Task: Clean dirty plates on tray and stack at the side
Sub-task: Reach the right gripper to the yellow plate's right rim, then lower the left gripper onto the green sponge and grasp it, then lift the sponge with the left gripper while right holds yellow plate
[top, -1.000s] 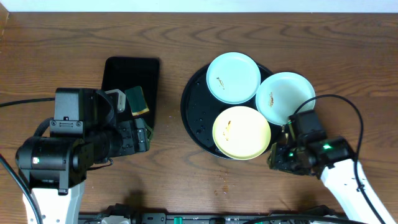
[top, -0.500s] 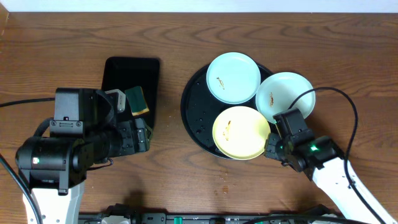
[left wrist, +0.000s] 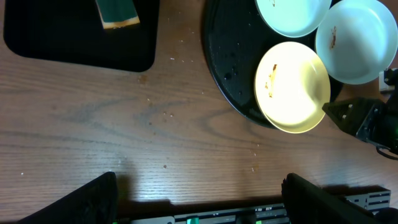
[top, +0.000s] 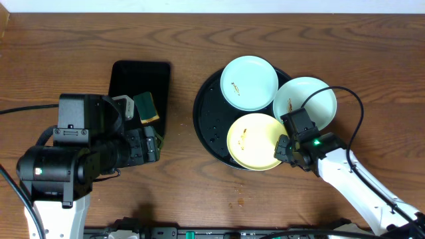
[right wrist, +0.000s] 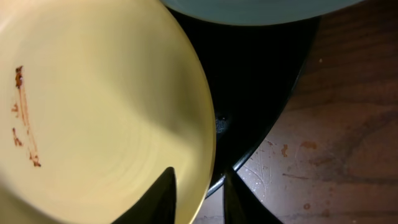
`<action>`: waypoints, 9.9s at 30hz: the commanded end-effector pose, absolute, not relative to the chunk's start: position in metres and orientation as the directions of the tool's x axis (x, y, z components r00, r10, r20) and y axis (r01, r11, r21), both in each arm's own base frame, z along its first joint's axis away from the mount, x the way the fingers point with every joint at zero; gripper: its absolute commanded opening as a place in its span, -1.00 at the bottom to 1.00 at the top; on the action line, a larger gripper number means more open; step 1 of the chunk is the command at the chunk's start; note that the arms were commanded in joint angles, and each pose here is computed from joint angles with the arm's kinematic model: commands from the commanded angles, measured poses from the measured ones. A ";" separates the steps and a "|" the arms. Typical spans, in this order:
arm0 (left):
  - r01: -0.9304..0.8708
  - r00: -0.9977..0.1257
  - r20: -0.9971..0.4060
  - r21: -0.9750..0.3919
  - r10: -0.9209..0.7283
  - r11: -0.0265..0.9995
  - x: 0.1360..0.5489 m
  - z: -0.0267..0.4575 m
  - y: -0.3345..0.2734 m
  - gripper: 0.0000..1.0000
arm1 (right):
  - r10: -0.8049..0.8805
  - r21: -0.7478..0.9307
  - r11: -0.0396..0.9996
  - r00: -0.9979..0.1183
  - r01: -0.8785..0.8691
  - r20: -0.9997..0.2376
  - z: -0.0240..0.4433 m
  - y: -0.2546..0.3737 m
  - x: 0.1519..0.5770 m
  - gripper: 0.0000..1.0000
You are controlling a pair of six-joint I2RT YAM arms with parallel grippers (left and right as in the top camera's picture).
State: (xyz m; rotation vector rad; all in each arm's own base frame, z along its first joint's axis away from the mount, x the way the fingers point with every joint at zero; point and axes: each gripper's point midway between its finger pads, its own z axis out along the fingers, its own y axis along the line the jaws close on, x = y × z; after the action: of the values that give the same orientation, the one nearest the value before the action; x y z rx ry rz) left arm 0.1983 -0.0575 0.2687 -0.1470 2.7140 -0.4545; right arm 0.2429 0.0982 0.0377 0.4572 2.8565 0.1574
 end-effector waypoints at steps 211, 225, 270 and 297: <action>-0.243 -0.938 -0.268 0.059 -0.219 0.968 0.424 0.010 0.023 0.43 | 0.079 0.040 0.997 -0.884 0.069 -0.460 0.010 0.109 0.277 -0.84; -0.242 -0.945 -0.242 0.066 -0.219 0.968 0.417 0.006 0.023 0.43 | 0.082 0.059 0.996 -0.894 0.062 -0.440 -0.001 0.115 0.277 -0.98; -0.253 -0.718 -0.663 -0.031 -0.209 0.967 0.426 0.210 0.050 -0.85 | -0.045 0.018 0.998 -0.897 -0.059 -0.440 0.003 0.117 0.274 -0.98; -0.246 -0.663 -0.721 -0.042 -0.199 0.968 0.426 0.228 0.050 -0.86 | -0.001 0.071 0.997 -0.899 -0.036 -0.437 -0.007 0.125 0.277 -0.35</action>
State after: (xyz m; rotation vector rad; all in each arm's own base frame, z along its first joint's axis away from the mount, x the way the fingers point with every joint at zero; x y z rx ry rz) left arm 0.4256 0.0506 0.2338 -0.3287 2.3022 0.0647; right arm 0.2847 0.1239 0.0050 -0.0454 2.6464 0.0899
